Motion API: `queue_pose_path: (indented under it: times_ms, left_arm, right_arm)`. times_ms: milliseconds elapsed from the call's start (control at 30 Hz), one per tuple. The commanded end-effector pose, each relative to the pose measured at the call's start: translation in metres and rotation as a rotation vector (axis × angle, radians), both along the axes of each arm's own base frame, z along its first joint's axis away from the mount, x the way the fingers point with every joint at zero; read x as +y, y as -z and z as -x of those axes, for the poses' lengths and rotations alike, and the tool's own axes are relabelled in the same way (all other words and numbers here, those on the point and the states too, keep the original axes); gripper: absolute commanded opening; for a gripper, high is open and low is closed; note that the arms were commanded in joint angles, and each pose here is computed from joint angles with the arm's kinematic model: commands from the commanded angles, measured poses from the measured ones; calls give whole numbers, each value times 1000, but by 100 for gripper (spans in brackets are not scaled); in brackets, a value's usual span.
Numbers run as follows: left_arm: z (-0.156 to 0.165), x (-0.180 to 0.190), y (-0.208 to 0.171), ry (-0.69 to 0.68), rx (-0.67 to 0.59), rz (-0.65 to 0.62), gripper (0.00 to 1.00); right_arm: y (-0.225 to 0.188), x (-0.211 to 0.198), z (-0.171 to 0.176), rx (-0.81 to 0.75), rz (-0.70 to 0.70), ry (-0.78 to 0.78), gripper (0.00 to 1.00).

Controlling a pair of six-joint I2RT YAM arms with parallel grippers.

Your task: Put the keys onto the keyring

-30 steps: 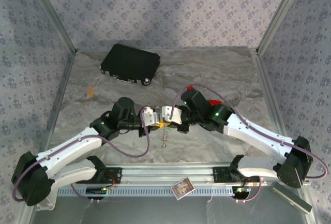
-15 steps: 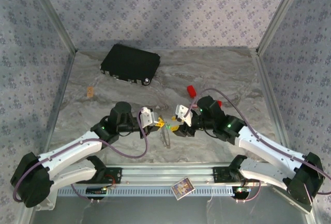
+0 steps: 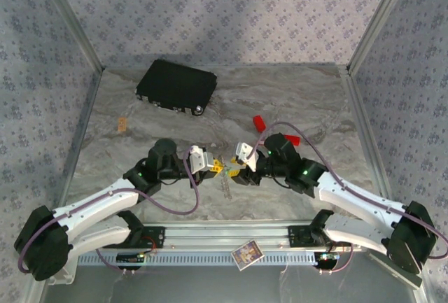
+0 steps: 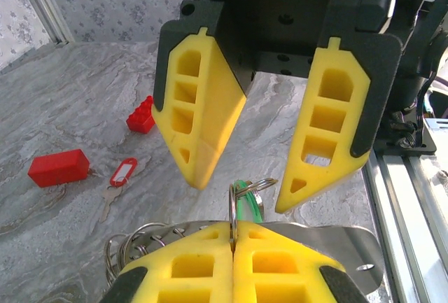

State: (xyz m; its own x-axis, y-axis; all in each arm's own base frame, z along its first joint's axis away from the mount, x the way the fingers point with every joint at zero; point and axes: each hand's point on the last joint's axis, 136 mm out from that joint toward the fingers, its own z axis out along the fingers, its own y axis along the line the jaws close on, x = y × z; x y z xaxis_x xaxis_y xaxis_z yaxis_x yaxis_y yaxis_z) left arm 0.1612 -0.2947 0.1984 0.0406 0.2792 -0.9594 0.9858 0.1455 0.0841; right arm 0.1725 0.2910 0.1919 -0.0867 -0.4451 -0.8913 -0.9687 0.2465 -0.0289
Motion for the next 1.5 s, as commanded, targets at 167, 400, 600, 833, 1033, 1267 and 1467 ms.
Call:
queue_pose_path:
  times_ms: [167, 400, 600, 833, 1033, 1267, 1467]
  left_arm:
    - [9, -5, -27, 62, -57, 80, 0]
    - [10, -4, -28, 64, -53, 91, 0]
    - [11, -5, -29, 68, -53, 94, 0]
    - [10, -6, -32, 64, -49, 120, 0]
    - [6, -7, -35, 43, -68, 143, 0]
    - [2, -5, -27, 24, -67, 117, 0]
    - [4, -7, -22, 42, -57, 117, 0]
  right_arm:
    - [0, 7, 9, 9, -10, -72, 32]
    - [-1, 6, 12, 12, 12, -90, 11]
    - [-2, 6, 10, 5, 29, -83, 6]
    - [8, 14, 13, 19, 83, -109, 1]
    - [12, 16, 9, 29, 127, -108, 3]
    - [11, -5, 5, 38, 182, -26, 35]
    - [-11, -15, 8, 19, 108, -8, 35]
